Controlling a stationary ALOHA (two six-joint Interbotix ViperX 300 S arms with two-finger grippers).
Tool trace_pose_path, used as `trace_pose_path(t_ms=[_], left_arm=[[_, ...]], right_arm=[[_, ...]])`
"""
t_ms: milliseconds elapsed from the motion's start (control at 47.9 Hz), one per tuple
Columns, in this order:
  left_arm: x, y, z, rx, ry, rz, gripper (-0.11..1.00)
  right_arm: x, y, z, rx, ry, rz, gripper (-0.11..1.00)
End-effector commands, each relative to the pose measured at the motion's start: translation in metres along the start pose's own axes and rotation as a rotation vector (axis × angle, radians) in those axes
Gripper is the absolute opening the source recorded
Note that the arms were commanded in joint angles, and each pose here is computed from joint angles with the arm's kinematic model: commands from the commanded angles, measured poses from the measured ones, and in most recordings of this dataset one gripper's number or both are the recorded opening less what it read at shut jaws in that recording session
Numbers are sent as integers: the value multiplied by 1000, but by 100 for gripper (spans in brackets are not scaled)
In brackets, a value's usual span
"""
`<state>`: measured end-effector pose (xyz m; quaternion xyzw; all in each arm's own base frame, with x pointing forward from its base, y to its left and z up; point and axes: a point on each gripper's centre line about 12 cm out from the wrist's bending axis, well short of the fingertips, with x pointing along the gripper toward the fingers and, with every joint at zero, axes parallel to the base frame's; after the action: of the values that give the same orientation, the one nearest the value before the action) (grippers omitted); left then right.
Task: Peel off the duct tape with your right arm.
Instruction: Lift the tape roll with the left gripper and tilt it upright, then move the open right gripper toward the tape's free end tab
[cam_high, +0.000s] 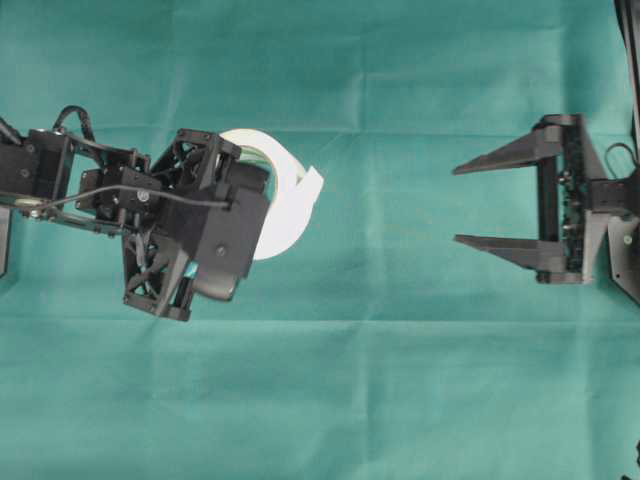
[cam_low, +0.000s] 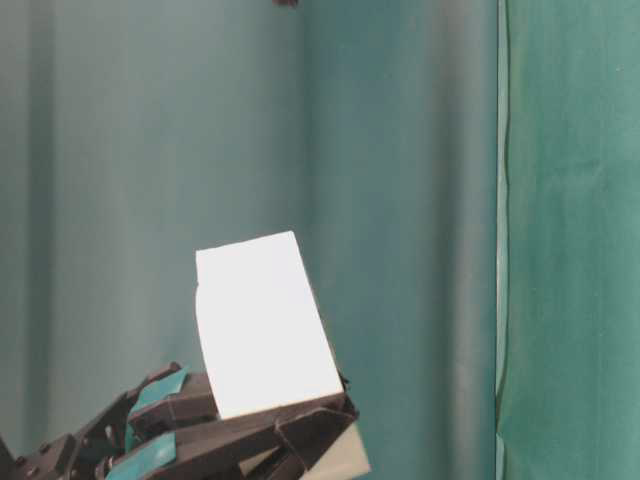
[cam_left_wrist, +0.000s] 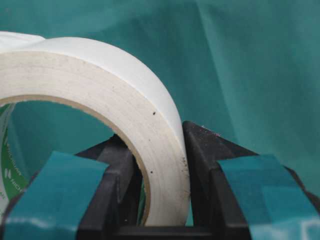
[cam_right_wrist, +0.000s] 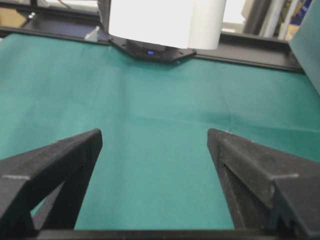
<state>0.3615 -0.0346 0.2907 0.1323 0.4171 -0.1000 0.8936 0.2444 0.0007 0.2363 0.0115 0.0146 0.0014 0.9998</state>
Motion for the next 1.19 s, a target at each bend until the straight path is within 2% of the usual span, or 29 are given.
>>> trace_pose_path(t_ms=[0,271,418,1169], left_arm=[[-14,1,12,43,-52,13,21],[-9,-8,2,218,-26,-5,21],[-8,-12,-2,274,-20,-12,21],[-4,-13,-7,282,-4,-18,21]], right_arm=[[13,0,12,2,-29,1,81],[45,-1,16,-4,-12,-5,81],[57,-2,15,-7,-5,-8,80],[117,2,24,-9,-14,8,80]])
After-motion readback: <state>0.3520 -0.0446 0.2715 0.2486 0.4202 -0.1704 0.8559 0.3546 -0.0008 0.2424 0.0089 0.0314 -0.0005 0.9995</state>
